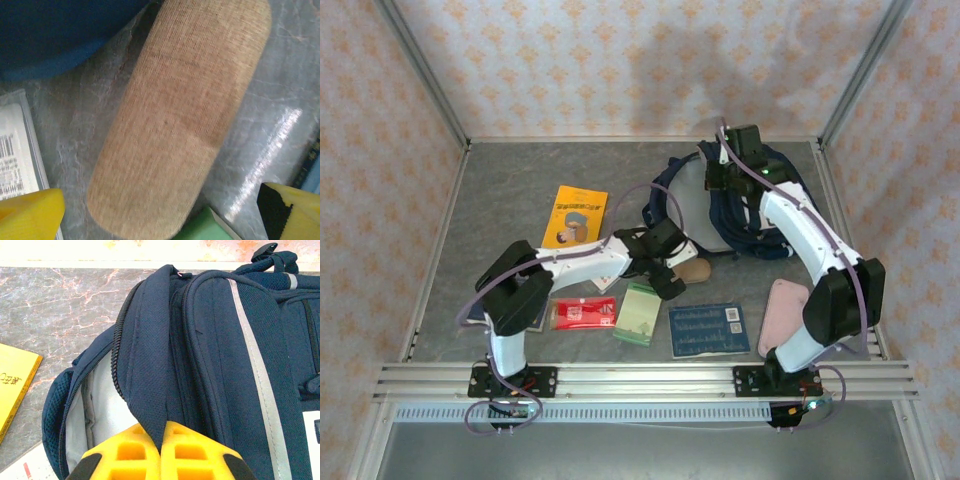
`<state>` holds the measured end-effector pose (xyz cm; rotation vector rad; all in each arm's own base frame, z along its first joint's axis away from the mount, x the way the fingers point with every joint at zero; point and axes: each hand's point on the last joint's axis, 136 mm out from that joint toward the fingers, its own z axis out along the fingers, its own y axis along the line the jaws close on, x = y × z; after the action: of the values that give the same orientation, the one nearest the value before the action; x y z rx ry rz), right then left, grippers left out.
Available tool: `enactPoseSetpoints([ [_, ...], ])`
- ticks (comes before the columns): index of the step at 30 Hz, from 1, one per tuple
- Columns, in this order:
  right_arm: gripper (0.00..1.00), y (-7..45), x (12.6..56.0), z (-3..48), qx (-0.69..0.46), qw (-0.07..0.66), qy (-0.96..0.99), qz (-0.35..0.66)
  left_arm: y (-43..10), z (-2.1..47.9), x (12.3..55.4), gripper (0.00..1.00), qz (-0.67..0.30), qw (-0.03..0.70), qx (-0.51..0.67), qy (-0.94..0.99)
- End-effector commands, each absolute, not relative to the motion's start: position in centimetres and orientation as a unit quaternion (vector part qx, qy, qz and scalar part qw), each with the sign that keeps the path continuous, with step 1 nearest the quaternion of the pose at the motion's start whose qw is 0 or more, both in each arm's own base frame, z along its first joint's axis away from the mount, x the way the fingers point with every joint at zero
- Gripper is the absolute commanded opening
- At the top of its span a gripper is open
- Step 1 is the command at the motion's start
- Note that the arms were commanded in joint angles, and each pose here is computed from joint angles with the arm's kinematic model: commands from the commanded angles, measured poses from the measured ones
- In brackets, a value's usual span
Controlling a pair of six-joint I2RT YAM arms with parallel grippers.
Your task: Pack the student bag
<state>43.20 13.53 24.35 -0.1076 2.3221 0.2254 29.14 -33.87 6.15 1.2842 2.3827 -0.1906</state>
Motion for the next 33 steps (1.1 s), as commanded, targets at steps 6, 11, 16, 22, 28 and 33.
enactPoseSetpoints([
  [6,0.0,12.5,42.6,26.6,-0.018,0.422,0.901,0.098,-35.6,3.5,30.0,0.93,-0.051,0.196,0.48,0.853],
  [11,0.0,12.6,42.4,26.2,-0.016,0.42,0.902,0.101,-35.4,2.4,29.8,0.75,-0.046,0.184,0.483,0.855],
  [16,0.0,12.6,42.2,26.1,-0.012,0.42,0.901,0.105,-35.5,1.9,30.1,0.45,-0.042,0.181,0.48,0.857],
  [22,0.0,12.4,41.9,26.3,-0.004,0.424,0.899,0.108,-35.6,3.3,30.8,0.25,-0.034,0.191,0.476,0.858],
  [28,0.0,12.0,41.7,26.9,0.009,0.435,0.894,0.108,-35.7,7.1,30.8,0.19,-0.056,0.218,0.459,0.86],
  [33,0.0,11.2,41.6,28.0,0.025,0.451,0.887,0.096,-35.1,11.9,30.2,0.19,-0.082,0.256,0.432,0.861],
])
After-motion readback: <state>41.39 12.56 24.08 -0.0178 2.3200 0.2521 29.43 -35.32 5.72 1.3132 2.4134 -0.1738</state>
